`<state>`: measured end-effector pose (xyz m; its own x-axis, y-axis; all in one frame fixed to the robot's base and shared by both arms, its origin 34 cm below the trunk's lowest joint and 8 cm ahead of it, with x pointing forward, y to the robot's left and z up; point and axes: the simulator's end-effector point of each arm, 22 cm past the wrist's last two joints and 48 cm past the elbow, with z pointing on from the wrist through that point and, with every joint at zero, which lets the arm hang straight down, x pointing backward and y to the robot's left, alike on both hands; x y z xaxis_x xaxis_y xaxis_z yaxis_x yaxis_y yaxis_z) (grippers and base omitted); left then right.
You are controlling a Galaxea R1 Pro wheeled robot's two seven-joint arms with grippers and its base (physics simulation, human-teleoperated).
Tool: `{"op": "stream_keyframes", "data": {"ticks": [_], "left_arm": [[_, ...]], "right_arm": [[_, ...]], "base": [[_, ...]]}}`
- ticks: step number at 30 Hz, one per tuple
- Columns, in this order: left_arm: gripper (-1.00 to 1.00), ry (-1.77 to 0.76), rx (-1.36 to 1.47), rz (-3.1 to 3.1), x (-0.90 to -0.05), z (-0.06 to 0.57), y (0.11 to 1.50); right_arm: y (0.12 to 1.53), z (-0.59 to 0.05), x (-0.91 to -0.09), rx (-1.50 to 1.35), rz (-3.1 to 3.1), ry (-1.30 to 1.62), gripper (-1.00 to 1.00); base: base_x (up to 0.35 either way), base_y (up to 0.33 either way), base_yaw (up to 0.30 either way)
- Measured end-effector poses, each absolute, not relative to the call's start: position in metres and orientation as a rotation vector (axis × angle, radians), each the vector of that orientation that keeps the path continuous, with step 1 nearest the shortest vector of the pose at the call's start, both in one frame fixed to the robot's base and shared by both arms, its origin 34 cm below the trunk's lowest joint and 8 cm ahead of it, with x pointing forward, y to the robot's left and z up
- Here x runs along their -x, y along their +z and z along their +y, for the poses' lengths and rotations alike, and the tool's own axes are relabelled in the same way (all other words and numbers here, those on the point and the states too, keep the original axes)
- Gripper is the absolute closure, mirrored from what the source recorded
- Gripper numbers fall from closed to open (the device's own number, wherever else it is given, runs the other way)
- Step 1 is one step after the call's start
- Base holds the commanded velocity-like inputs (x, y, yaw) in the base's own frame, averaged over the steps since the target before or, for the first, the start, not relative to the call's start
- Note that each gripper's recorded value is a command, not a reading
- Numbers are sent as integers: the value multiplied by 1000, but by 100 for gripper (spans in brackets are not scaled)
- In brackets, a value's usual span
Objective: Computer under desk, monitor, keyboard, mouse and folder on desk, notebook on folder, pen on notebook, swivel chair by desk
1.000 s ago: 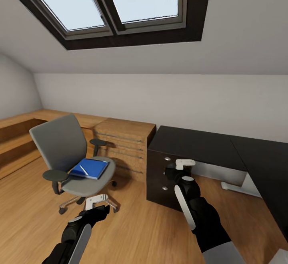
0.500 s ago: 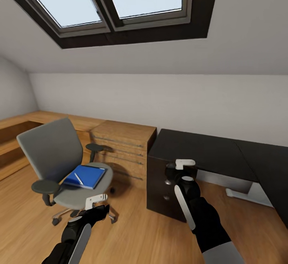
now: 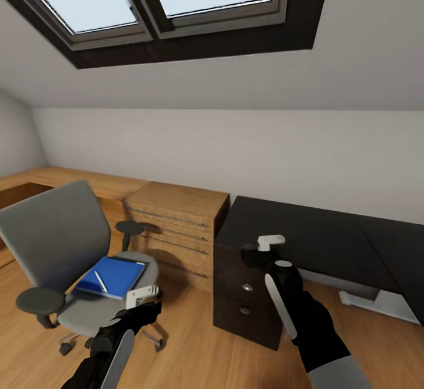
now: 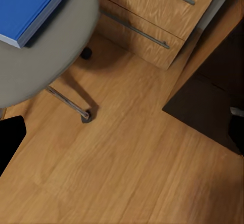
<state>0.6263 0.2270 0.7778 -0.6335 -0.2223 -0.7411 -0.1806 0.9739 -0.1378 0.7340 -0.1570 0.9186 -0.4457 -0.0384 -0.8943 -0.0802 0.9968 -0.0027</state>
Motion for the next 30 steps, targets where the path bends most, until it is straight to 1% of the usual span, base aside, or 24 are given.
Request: {"op": "stream_keyframes", "data": {"ticks": [5,6,7,12,17,23,30], "left_arm": [[-100,-66,280,2269,-627,227,779],[-100,-66,279,2268,-627,226,779],[-100,-67,276,2268,-627,225,779],[-100,-71,263,2268,-627,221,780],[-100,-73,261,2264,-628,221,781],[-100,-76,262,2231,-632,223,795],[-100,-75,263,2234,-632,223,795]], "right_arm": [[908,-140,-723,310,2042,179,100],[897,-130,-709,464,2051,267,100],[893,-126,-702,523,2054,308,100],[880,-112,-674,715,2061,434,100],[873,-112,-668,787,2067,412,100],[871,-112,-668,805,2069,395,100],[871,-110,-667,810,2064,399,100]], "base": [[323,-117,0],[323,-112,0],[323,-105,0],[323,-85,0],[323,-23,0],[325,-9,0],[298,-157,0]]}}
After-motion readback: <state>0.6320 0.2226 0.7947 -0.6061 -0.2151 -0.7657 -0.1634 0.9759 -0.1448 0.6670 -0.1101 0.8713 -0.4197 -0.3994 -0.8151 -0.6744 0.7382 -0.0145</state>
